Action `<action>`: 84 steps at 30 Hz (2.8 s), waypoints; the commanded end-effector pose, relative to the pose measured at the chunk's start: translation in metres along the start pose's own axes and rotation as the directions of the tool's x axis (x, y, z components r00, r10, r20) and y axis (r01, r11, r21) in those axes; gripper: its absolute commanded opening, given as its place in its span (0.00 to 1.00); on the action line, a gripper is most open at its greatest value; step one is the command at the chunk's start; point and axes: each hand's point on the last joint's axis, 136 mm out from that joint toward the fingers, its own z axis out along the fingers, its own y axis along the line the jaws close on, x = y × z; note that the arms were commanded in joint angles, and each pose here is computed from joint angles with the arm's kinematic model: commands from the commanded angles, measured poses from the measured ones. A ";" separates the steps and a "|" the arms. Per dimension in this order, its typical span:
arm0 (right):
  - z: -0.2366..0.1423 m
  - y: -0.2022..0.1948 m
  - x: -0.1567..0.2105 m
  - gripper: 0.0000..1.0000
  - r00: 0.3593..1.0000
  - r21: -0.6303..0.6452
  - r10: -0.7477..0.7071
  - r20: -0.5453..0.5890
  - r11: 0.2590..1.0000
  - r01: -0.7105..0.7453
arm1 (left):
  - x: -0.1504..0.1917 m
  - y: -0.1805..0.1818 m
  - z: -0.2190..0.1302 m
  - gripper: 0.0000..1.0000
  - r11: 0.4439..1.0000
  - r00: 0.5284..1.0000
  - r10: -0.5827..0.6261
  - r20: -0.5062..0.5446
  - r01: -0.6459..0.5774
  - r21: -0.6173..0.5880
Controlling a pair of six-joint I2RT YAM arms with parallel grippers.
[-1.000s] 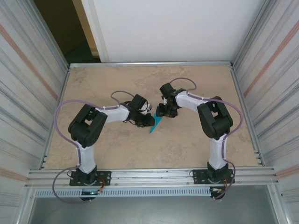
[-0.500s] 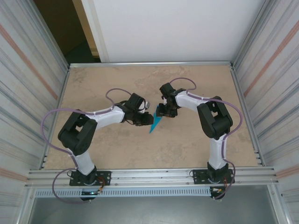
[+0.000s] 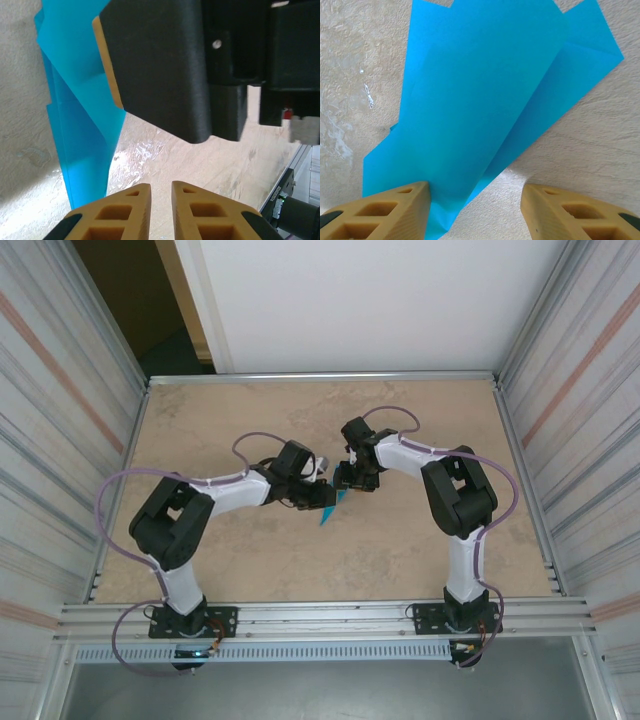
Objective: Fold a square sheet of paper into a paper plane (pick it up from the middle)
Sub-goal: Fold the wing for the fifth time at the center of the table.
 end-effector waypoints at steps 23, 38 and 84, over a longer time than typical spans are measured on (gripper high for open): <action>0.084 -0.063 0.078 0.54 0.962 0.200 0.090 -0.259 0.979 -0.038 | 0.017 0.034 0.020 0.19 0.993 0.997 -0.024 -0.077 0.015 -0.121; 0.081 -0.057 0.074 0.51 0.966 0.162 0.090 -0.241 0.986 -0.052 | 0.002 -0.002 0.002 0.21 0.999 0.999 0.044 0.001 -0.044 -0.004; 0.082 -0.051 0.074 0.46 0.970 0.090 0.095 -0.222 0.993 -0.076 | -0.002 -0.005 0.012 0.20 0.999 0.999 0.044 -0.020 -0.044 -0.025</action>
